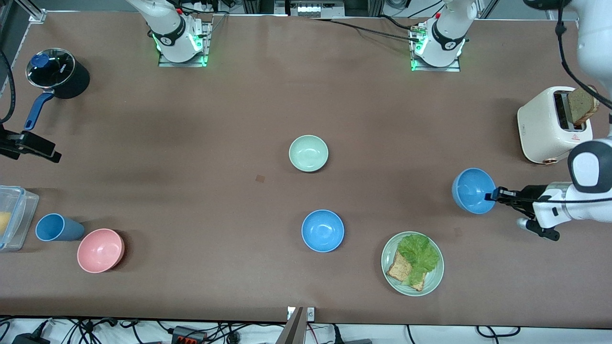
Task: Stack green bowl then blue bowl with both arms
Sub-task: 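Lift the blue bowl with the left gripper and carry it toward the green bowl, then lower the blue bowl into the green bowl with the left gripper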
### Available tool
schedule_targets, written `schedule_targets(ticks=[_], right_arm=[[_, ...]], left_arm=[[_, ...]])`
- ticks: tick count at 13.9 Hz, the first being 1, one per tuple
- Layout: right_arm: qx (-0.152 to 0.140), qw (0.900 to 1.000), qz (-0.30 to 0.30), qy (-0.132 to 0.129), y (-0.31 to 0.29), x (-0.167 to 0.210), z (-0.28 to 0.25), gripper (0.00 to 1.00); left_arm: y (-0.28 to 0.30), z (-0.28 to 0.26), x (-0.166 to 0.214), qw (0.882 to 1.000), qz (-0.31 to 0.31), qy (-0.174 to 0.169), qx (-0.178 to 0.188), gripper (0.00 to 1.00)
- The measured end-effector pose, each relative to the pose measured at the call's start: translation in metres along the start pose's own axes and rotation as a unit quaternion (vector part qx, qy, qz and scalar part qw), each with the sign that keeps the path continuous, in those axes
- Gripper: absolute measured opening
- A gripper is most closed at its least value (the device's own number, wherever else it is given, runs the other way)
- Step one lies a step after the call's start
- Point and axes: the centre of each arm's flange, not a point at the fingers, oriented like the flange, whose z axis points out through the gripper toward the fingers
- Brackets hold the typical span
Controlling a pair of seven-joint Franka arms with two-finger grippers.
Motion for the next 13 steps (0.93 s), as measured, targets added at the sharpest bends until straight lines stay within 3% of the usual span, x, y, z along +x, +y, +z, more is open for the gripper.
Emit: schedule_targets(ticks=[3,6,10,13], right_arm=[[-0.001,1.0,-0.001,-0.018,0.001,-0.026,0.008,1.0],[0.002,1.0,-0.001,-0.016,0.003,-0.051,0.015,1.0],[0.003,1.0,-0.002,-0.012,0.003,-0.063,0.016,1.0],[0.003,1.0,-0.003,-0.009,0.002,-0.062,0.016,1.0]], left_arm=[[0.108,-0.007,0.012,0.998,-0.064,-0.003,-0.015,0.05],[0.214,0.015,0.018,0.992,-0.127,-0.02,0.002,0.05],[0.339,0.075,0.018,0.972,-0.235,-0.014,0.018,0.05],[0.39,0.132,0.009,0.957,-0.289,0.009,0.008,0.05]])
